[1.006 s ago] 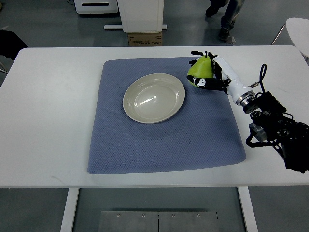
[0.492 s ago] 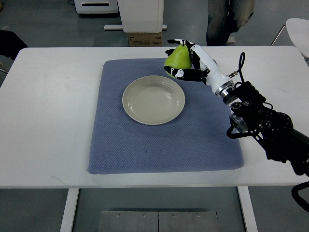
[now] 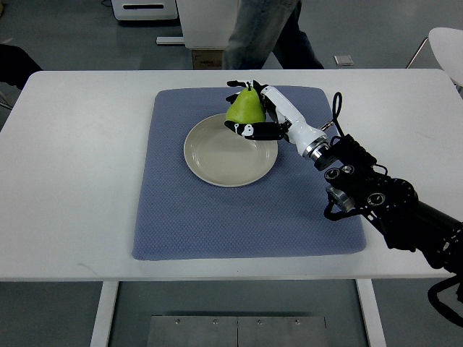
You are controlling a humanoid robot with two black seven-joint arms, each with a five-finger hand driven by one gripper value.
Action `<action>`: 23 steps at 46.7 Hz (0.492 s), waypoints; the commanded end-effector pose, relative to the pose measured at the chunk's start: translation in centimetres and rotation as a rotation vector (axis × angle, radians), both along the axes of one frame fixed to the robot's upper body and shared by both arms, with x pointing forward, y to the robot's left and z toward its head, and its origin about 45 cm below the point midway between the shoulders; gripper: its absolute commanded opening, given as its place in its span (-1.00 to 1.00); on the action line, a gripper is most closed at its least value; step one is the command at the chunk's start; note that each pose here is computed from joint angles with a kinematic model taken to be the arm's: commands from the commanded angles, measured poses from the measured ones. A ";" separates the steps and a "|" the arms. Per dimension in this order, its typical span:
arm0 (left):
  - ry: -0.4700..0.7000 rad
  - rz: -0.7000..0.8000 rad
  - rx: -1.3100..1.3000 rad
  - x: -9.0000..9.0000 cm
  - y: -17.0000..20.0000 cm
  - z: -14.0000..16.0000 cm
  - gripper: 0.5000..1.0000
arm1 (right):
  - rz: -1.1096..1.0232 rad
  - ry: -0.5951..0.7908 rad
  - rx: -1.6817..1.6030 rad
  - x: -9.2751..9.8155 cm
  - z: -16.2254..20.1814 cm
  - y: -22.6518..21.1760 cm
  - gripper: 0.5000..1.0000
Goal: Place pear on plate with right hand
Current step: 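Carry the held pear with the right hand over the plate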
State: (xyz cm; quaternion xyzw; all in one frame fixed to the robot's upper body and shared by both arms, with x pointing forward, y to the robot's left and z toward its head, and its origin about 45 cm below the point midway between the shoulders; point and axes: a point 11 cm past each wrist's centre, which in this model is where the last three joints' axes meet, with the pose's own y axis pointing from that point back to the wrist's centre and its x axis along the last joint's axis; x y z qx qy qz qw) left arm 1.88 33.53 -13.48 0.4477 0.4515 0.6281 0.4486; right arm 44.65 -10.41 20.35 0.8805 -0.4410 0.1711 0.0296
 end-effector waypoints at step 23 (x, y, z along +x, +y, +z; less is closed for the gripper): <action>0.000 0.000 0.000 0.0 0.0 0.0 1.00 | -0.019 0.032 -0.067 -1.7 -3.4 -0.6 -1.00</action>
